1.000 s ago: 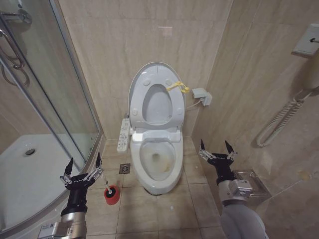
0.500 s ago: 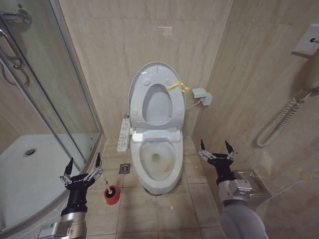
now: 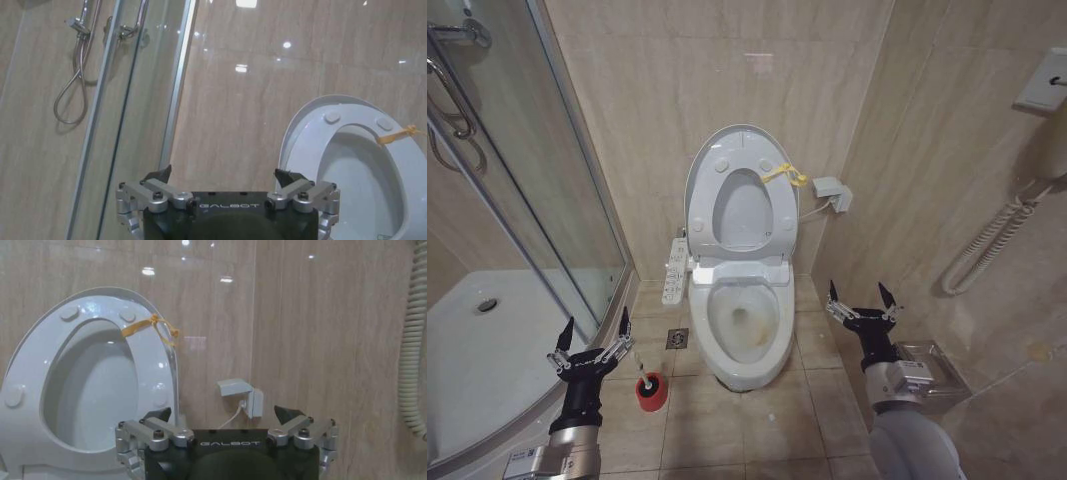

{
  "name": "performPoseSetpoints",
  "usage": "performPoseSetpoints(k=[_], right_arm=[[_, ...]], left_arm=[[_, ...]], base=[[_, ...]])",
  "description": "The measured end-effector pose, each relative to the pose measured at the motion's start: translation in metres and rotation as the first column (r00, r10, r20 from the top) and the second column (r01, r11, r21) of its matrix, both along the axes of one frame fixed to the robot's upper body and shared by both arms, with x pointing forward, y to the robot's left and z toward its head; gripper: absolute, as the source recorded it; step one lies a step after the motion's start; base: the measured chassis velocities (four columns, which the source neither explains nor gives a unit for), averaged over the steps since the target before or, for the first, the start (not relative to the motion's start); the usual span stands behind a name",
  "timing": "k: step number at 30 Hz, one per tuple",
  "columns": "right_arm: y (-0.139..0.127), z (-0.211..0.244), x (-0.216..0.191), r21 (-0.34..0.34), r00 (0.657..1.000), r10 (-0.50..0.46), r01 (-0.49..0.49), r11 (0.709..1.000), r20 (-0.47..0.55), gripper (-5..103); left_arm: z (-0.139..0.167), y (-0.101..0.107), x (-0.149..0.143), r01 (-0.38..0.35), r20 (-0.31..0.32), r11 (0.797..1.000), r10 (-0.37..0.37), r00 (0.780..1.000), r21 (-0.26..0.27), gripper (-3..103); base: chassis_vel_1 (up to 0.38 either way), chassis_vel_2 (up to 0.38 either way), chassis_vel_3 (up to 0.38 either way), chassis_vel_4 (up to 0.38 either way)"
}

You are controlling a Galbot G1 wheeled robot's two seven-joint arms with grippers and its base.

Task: Open the toilet lid, clean the toilet bowl with a toilet brush, close the toilet lid, and flush.

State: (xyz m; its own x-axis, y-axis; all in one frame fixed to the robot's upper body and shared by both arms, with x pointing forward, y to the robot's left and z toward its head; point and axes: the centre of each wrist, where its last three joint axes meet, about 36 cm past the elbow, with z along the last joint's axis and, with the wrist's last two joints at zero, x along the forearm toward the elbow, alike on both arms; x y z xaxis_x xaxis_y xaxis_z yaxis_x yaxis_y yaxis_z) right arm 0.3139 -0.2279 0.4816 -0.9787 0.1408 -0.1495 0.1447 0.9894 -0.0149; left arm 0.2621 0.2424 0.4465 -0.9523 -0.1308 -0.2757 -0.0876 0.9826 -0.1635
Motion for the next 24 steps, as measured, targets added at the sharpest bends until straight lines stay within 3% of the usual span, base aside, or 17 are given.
performPoseSetpoints(k=[24], right_arm=[[0.0000,0.0000,0.0000,0.000,1.000,0.000,0.000,1.000,0.000,100]], left_arm=[[0.0000,0.0000,0.0000,0.000,0.000,1.000,0.000,1.000,0.000,100]], base=[[0.000,0.000,0.000,0.000]])
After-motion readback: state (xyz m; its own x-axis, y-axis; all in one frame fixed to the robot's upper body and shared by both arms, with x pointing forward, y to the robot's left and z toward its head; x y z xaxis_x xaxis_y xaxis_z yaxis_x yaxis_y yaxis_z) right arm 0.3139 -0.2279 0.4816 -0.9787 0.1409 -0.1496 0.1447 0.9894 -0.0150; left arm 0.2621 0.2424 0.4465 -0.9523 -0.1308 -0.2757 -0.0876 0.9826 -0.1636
